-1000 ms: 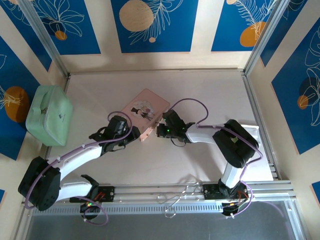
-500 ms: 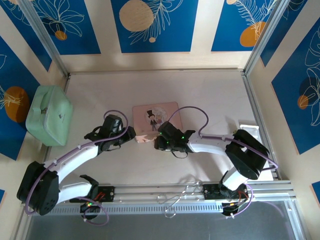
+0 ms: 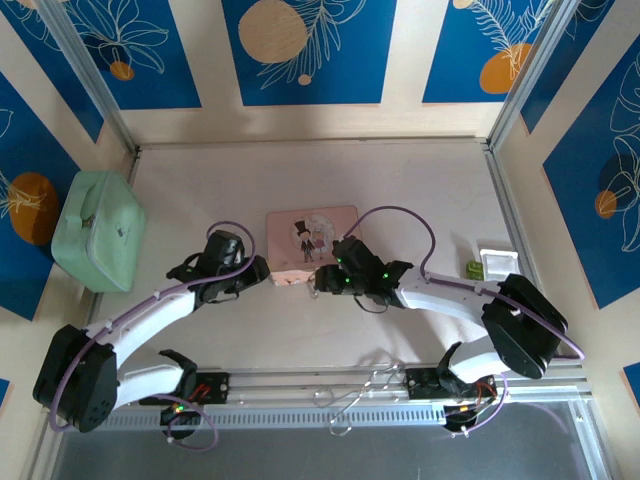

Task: Unlock the padlock with the key

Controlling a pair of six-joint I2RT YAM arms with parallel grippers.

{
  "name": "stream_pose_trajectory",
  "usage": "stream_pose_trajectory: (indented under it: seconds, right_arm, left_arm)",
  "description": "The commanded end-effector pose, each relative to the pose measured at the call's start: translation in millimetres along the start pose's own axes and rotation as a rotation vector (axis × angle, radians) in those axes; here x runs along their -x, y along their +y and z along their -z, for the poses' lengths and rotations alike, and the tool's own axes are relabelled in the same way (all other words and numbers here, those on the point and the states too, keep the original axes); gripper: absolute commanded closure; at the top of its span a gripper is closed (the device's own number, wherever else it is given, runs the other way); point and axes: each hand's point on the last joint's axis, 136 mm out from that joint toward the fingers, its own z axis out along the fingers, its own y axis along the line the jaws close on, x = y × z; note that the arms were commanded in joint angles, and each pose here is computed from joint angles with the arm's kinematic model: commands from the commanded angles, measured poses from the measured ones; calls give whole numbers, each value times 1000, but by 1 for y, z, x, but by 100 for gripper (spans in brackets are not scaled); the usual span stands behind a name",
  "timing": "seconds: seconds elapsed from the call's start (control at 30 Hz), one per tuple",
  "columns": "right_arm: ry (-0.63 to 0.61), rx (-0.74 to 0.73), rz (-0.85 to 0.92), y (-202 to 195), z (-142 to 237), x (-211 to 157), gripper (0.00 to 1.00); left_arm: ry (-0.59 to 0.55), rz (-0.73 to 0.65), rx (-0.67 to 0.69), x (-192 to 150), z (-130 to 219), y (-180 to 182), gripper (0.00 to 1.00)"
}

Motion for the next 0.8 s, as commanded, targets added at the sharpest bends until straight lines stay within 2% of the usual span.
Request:
stream_pose_trajectory:
  seconds: [0.0,0.03,0.13,0.37,0.77]
  right_arm:
    - [18,-72,1,-8,-4,-8,68]
    - [24,-97,-6,-11,-5,-10,76]
    - [46,-143,-15,-17,-12,-15,84]
    - [67,-213,3,-21,-27,-16,86]
    - [47,-145,124,18,-44,-6,87]
  left_arm:
    - [24,-4,0,-6,1,6,50]
    - [25,-4,-2,-7,1,6,50]
    - [26,-6,-3,-6,0,5,50]
    - [25,-10,-17,-3,0,1,50]
    - [32,-7,-11,-5,-4,3,50]
